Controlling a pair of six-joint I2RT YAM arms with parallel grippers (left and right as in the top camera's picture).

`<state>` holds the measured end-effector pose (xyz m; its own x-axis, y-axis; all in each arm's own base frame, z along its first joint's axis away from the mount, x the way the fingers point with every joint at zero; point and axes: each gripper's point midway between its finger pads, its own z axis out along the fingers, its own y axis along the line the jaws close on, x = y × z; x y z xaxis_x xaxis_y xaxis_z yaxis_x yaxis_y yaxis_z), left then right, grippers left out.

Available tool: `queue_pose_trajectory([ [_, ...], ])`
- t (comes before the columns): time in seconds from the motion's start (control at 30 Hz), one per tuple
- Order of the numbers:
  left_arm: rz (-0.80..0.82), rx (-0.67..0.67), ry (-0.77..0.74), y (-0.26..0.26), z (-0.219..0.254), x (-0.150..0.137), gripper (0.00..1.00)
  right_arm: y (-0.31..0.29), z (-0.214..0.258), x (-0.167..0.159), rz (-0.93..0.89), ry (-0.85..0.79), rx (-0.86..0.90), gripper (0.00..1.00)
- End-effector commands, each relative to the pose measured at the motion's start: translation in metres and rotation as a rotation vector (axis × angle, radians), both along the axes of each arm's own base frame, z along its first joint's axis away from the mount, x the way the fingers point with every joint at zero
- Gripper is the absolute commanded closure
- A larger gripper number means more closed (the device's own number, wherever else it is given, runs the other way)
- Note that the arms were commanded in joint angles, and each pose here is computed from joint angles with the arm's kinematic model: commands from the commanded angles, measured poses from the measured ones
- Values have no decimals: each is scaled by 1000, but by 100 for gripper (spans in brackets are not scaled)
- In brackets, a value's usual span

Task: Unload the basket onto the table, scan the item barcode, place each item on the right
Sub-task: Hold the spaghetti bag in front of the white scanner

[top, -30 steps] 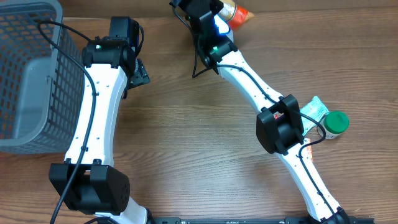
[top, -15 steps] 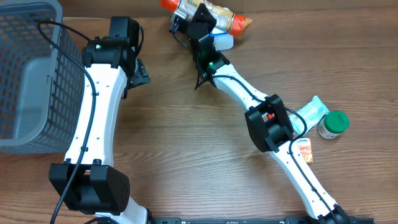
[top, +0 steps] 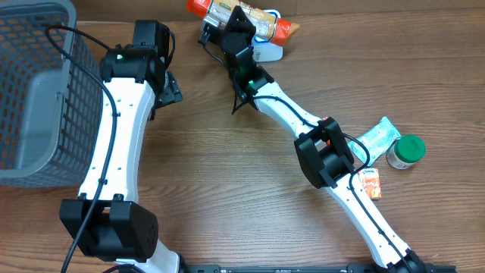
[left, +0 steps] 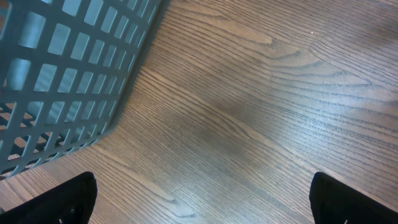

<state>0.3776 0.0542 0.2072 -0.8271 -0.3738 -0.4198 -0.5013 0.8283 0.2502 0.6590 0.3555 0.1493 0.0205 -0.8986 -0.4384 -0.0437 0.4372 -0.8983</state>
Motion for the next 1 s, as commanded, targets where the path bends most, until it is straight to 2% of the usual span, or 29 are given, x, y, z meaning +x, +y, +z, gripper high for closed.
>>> queue_pose_trajectory([
  [0.0,-5,-3,-22,-3,6,2,0,-4,59,-2,-11,-93,115,96],
  [0.27,-5,-3,-22,-3,6,2,0,-17,62,0,-62,-93,78,96],
  [0.53,-5,-3,-22,-3,6,2,0,-33,161,-18,-89,-216,272,96],
  [0.77,-5,-3,-22,-3,6,2,0,-99,241,-54,-347,-301,554,97],
  [0.87,-7,-3,-22,-4,6,2,0,-123,241,-72,-485,-209,518,97],
  [0.97,-7,-3,-22,-4,6,2,0,-138,210,-87,-555,-23,409,97],
])
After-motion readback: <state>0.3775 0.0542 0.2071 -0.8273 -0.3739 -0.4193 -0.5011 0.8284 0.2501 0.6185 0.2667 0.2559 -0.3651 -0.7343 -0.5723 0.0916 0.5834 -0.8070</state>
